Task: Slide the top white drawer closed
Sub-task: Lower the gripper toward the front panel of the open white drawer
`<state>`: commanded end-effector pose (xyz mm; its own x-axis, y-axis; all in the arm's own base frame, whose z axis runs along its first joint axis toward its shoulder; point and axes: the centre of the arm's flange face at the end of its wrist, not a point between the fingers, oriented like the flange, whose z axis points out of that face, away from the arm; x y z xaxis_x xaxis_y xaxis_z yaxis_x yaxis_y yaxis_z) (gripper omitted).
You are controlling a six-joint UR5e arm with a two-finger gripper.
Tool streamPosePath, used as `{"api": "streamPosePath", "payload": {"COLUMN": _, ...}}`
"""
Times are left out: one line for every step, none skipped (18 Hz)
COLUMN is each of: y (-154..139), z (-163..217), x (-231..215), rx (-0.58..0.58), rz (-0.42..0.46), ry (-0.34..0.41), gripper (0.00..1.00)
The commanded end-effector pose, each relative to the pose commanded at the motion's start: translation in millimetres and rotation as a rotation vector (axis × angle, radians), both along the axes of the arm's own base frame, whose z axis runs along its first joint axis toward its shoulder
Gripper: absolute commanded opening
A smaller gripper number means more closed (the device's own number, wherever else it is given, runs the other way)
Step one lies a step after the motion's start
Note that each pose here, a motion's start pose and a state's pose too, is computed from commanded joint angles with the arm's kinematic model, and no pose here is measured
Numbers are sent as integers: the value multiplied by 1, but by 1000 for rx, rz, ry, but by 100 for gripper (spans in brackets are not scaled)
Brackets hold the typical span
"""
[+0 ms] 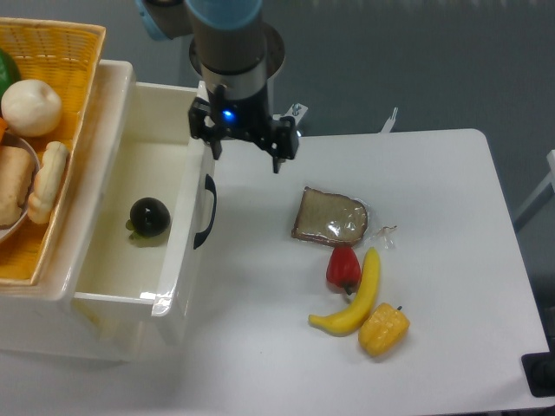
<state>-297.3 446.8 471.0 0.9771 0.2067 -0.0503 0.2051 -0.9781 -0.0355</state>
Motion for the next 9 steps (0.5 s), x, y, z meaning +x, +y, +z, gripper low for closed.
{"api": "streamPosePath", "payload": {"y": 0, "z": -2, "x": -3, "rx": -2, "rz": 5, "ry": -2, "gripper": 100}}
{"api": "streamPosePath", "payload": {"y": 3, "z": -11, "x": -8, "rx": -13, "rz": 5, "ry": -10, "gripper": 100}}
{"api": "streamPosePath", "payload": {"y": 7, "z": -18, "x": -15, "rx": -15, "rz": 11, "ry": -17, "gripper": 100}}
{"api": "streamPosePath", "payload": {"y": 9, "z": -24, "x": -21, "rx": -13, "rz": 15, "ry": -15, "gripper": 100}}
{"api": "streamPosePath", "payload": {"y": 11, "z": -28, "x": -23, "rx": -14, "rz": 15, "ry": -18, "gripper": 100}}
{"api": "streamPosePath", "payload": {"y": 13, "z": -35, "x": -26, "rx": -22, "rz": 18, "ry": -27, "gripper": 100}}
{"api": "streamPosePath", "payload": {"y": 13, "z": -41, "x": -31, "rx": -28, "rz": 24, "ry": -36, "gripper": 100}}
{"api": "streamPosePath", "payload": {"y": 14, "z": -46, "x": -35, "rx": -31, "rz": 34, "ry": -44, "gripper": 100}}
{"api": "streamPosePath", "payload": {"y": 15, "z": -52, "x": -38, "rx": -36, "rz": 38, "ry": -50, "gripper": 100}}
